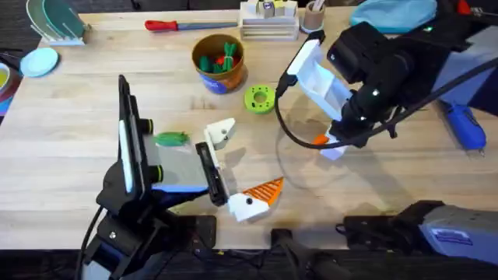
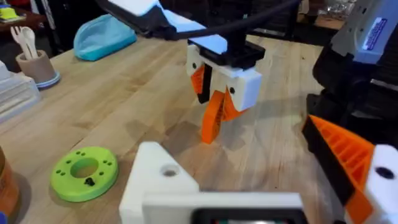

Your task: Pick up the gripper from the table and insert it into the empty holder that is missing its gripper. Then pick up a screw, insert it into the mounting hole, and use the screwdriver to tighten it. Finally, clean up the table by picking up the vegetable and placing it into the bucket.

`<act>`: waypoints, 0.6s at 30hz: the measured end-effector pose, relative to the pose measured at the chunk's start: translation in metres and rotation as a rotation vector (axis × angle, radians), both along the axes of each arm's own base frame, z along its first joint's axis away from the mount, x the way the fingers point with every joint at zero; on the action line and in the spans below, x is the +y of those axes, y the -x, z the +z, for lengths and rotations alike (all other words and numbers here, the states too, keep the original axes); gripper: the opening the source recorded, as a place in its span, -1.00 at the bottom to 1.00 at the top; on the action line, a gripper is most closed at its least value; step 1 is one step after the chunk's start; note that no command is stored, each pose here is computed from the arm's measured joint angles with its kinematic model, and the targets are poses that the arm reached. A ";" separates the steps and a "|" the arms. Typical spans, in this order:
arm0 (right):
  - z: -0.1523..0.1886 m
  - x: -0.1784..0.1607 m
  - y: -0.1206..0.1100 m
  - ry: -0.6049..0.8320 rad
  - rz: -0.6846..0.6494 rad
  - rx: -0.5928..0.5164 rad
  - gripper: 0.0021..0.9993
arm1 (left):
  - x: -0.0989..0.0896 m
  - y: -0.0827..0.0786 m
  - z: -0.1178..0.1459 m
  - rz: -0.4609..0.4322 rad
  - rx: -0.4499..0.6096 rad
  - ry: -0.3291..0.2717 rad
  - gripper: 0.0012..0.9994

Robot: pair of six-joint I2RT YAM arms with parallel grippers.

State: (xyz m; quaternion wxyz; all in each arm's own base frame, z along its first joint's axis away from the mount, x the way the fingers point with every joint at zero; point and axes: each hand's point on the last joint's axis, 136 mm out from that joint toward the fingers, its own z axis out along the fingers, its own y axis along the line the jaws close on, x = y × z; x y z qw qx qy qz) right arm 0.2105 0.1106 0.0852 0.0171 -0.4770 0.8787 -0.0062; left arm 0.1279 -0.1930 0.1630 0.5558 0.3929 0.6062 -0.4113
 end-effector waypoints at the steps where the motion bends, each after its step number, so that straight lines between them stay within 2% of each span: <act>1: 0.000 0.000 -0.001 -0.001 0.000 -0.002 0.15 | 0.000 0.000 0.000 0.000 0.000 0.000 0.99; 5: 0.001 0.001 -0.003 -0.004 0.000 -0.012 0.02 | 0.000 0.000 0.000 0.000 0.000 0.000 0.99; 7: 0.001 0.002 -0.004 -0.008 0.000 -0.015 -0.11 | 0.000 0.000 0.000 0.000 0.000 0.000 0.99; 14: 0.001 0.005 -0.003 -0.023 -0.004 -0.009 -0.96 | 0.000 0.000 0.000 0.000 0.000 0.000 0.99; 18: 0.001 0.004 -0.001 -0.020 -0.004 -0.002 -0.98 | 0.000 0.000 0.000 0.000 0.000 0.000 0.99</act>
